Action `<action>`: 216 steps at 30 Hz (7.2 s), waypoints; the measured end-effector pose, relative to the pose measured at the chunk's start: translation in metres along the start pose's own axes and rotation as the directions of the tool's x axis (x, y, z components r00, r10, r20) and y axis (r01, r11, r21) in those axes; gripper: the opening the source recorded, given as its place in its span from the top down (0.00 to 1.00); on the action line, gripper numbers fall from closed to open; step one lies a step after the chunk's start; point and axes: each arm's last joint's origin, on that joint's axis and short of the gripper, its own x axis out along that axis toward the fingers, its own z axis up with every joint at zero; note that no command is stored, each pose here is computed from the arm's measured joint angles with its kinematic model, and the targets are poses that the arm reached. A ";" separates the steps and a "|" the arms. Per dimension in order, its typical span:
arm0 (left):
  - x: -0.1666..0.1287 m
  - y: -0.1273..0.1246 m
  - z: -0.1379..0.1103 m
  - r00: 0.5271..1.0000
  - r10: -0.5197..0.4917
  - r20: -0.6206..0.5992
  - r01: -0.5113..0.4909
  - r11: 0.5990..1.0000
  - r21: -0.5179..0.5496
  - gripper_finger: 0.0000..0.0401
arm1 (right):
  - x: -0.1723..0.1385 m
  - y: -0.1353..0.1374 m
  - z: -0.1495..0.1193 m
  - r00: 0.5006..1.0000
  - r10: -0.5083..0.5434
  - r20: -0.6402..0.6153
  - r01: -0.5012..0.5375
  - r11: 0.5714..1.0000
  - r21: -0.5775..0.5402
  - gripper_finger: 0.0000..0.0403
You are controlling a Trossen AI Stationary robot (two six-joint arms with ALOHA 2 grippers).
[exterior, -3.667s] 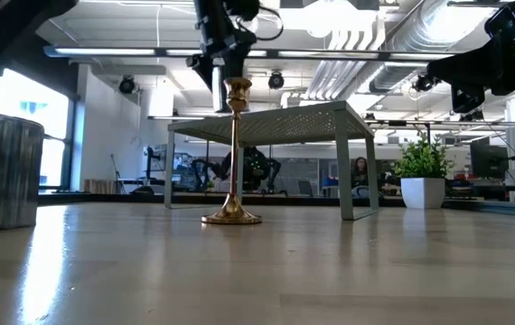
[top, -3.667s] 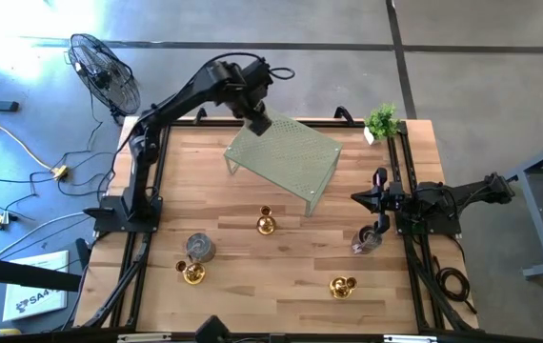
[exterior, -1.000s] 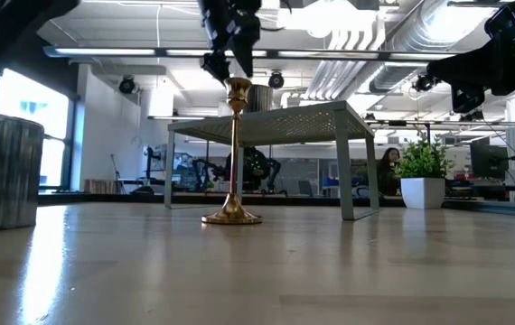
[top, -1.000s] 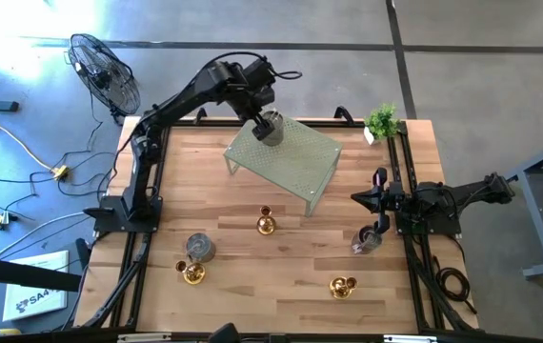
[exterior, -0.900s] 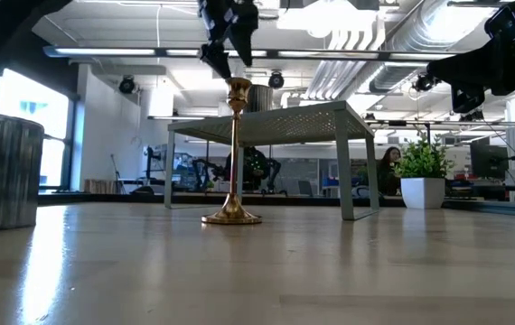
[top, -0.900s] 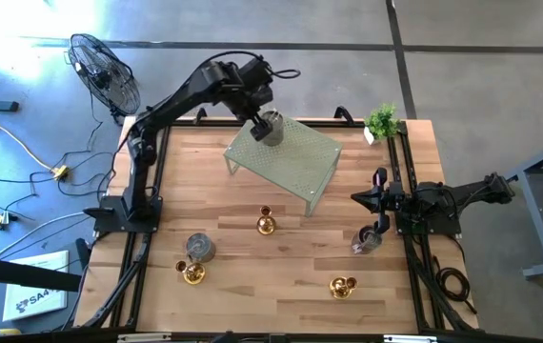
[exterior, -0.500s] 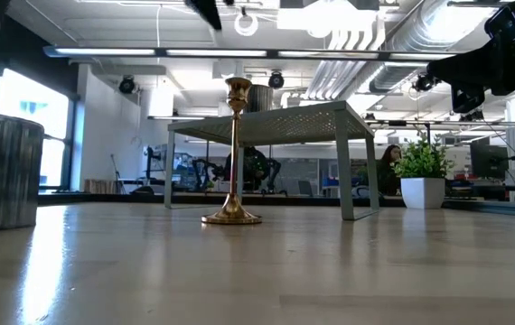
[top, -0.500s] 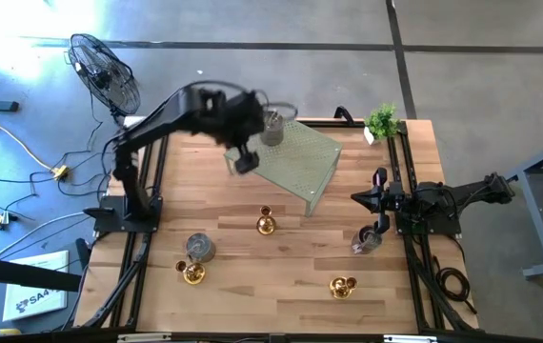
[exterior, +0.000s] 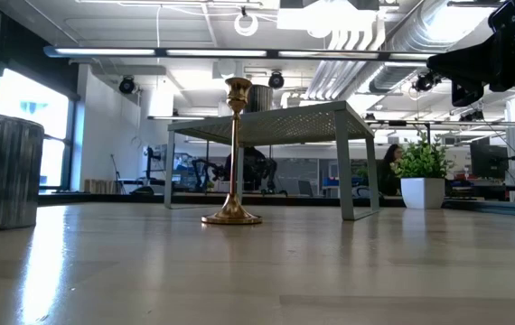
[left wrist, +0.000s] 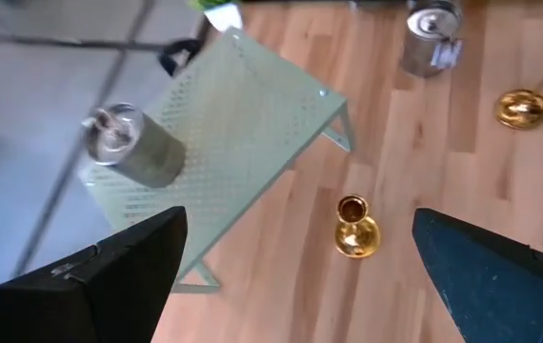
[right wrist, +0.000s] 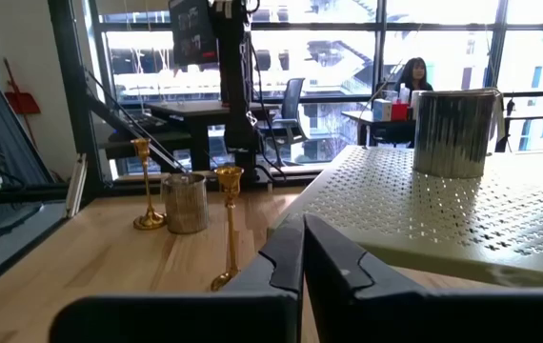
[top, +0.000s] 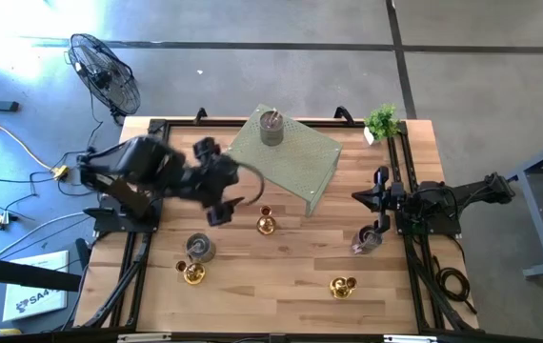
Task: Pick & Place candle stick holders
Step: Put the right gold candle holder on the shelf
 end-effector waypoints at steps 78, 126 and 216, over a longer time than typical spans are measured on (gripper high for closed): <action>0.076 0.036 -0.304 0.672 -0.280 0.686 0.462 0.882 -0.093 0.00 | 0.046 0.037 0.175 0.834 0.201 -0.515 -0.182 0.979 0.087 0.33; 0.076 0.035 -0.304 0.662 -0.321 0.677 0.555 0.817 -0.155 0.00 | 0.135 0.212 0.137 0.119 0.138 -0.983 -0.148 0.982 0.119 0.33; 0.080 0.034 -0.308 0.689 -0.333 0.644 0.548 0.821 -0.162 0.00 | 0.143 0.224 0.059 -0.080 0.033 -0.996 -0.210 0.977 0.049 0.72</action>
